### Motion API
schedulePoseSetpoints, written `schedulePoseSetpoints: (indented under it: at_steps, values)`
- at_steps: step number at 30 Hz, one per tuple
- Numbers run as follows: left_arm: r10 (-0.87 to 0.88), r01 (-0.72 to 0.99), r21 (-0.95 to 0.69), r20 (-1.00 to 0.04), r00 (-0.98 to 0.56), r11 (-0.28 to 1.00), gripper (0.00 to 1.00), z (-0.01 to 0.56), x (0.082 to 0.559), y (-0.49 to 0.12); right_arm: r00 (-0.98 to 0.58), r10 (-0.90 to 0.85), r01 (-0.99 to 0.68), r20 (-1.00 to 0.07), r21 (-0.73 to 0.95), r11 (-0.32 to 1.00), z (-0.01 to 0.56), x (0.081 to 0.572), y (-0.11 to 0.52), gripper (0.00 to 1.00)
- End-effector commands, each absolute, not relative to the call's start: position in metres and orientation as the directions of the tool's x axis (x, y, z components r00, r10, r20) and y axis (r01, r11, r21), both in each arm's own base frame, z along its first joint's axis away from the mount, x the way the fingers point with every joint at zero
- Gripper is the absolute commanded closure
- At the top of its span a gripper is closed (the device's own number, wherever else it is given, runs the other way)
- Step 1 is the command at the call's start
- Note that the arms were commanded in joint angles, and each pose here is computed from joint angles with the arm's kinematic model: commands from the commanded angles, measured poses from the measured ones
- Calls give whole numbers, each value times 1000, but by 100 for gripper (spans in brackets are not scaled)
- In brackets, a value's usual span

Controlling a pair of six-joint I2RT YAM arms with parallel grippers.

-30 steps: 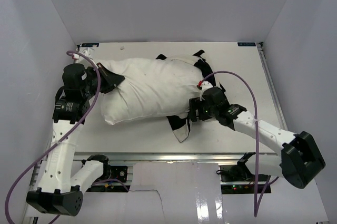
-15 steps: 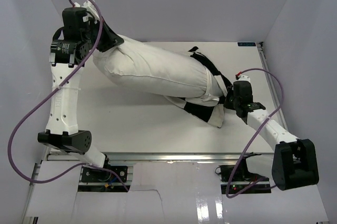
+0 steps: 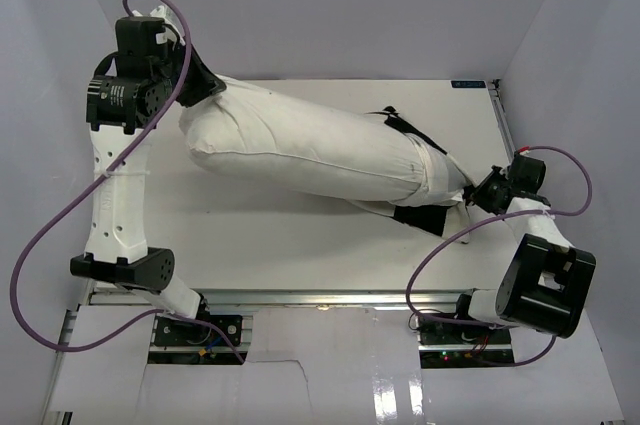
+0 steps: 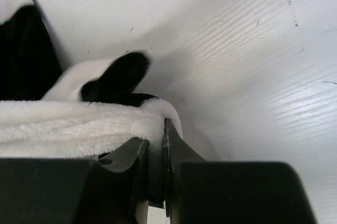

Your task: Remove the pillowcase from the pillow

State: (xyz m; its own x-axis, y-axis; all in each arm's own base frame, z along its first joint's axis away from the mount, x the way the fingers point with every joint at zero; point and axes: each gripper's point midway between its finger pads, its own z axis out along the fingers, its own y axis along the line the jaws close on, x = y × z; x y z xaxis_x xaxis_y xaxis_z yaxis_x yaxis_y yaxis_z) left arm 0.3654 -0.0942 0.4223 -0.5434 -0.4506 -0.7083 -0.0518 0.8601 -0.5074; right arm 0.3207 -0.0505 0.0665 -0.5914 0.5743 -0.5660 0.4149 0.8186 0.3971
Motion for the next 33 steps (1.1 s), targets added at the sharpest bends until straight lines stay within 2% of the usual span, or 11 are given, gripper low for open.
schedulePoseSetpoints:
  at_steps: [1, 6, 11, 15, 22, 26, 33]
  values:
    - [-471, -140, -465, -882, -12, 874, 100, 544, 348, -12, -503, 606, 612, -616, 241, 753, 66, 313, -118, 92]
    - [-424, -283, -414, -905, 29, 865, 100, 534, 343, 16, -478, 646, 644, -595, 264, 718, 63, 317, -132, 92]
    - [-367, -392, -333, -930, -13, 857, 100, 502, 355, 33, -436, 639, 652, -634, 267, 710, 78, 324, -142, 92]
    - [-295, -503, -283, -954, 58, 817, 100, 517, 343, 60, -406, 650, 662, -642, 284, 694, 90, 328, -155, 92]
    - [-270, -500, -272, -960, 77, 822, 100, 527, 338, 63, -366, 657, 674, -659, 299, 675, 110, 333, -168, 92]
    - [-272, -521, -243, -962, 22, 818, 100, 504, 349, 63, -340, 639, 670, -690, 299, 680, 128, 331, -175, 92]
    - [-302, -446, -226, -948, -105, 866, 100, 445, 378, 40, -345, 618, 578, -706, 360, 733, 146, 337, -157, 92]
